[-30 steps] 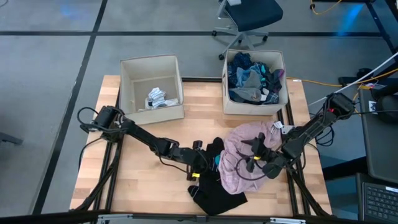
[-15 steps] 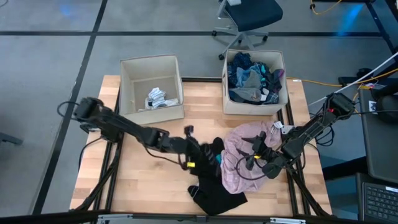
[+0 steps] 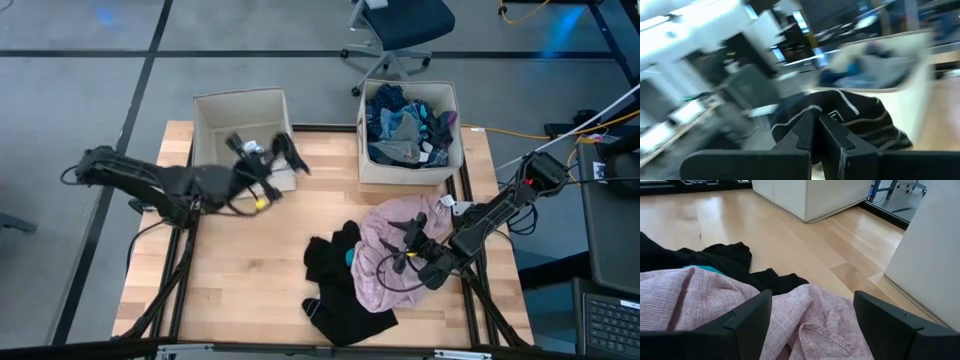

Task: Sort clothes
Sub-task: Put the black sock into the left laundry bin

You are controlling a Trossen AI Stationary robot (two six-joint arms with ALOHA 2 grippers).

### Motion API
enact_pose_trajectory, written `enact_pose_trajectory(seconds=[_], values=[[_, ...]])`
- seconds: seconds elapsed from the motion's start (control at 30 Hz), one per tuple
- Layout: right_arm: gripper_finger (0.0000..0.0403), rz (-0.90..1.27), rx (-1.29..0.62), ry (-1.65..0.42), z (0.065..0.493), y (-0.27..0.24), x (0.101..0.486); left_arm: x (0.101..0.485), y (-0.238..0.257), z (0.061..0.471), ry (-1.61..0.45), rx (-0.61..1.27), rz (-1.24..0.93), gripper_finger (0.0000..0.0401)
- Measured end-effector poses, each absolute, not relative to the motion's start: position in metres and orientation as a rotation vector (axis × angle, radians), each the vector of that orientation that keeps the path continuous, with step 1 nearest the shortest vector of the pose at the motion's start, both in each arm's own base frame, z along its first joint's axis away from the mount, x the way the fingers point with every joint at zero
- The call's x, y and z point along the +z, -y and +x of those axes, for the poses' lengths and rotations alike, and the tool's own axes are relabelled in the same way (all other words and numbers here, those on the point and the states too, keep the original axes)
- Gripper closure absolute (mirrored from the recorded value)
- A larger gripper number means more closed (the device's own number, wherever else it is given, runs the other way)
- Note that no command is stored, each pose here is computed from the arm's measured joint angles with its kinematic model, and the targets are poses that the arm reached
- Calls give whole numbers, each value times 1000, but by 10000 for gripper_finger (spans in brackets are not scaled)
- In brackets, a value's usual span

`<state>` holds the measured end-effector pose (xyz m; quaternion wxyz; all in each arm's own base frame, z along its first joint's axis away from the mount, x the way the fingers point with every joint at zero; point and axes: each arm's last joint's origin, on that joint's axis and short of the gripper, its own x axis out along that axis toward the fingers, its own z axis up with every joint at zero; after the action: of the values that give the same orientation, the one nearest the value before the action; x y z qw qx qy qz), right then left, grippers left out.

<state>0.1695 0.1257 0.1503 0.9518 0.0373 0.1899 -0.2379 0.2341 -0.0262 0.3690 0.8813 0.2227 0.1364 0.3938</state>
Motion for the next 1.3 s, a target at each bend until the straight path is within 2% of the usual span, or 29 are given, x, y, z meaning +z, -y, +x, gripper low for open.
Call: enact_pose_trajectory(seconds=[0.17, 0.37, 0.53, 0.8, 0.93, 1.13, 1.3], values=[[123, 76, -483, -385, 170, -126, 150, 378, -9, 210, -344, 967, 472, 398], [123, 76, -482, -387, 170, -126, 150, 361, -51, 191, -526, 1128, 396, 391], [123, 76, -481, -387, 170, -126, 150, 339, -73, 183, -656, 1125, 219, 385], [123, 76, -481, -388, 170, -126, 150, 323, -86, 179, -728, 1079, -10, 381], [123, 77, -481, -387, 170, -126, 151, 321, -88, 178, -733, 1050, -65, 345], [123, 79, -480, -387, 170, -126, 151, 321, -90, 174, -771, 955, -177, 260], [123, 78, -480, -387, 170, -126, 151, 341, -75, 183, -684, 675, -211, 226]])
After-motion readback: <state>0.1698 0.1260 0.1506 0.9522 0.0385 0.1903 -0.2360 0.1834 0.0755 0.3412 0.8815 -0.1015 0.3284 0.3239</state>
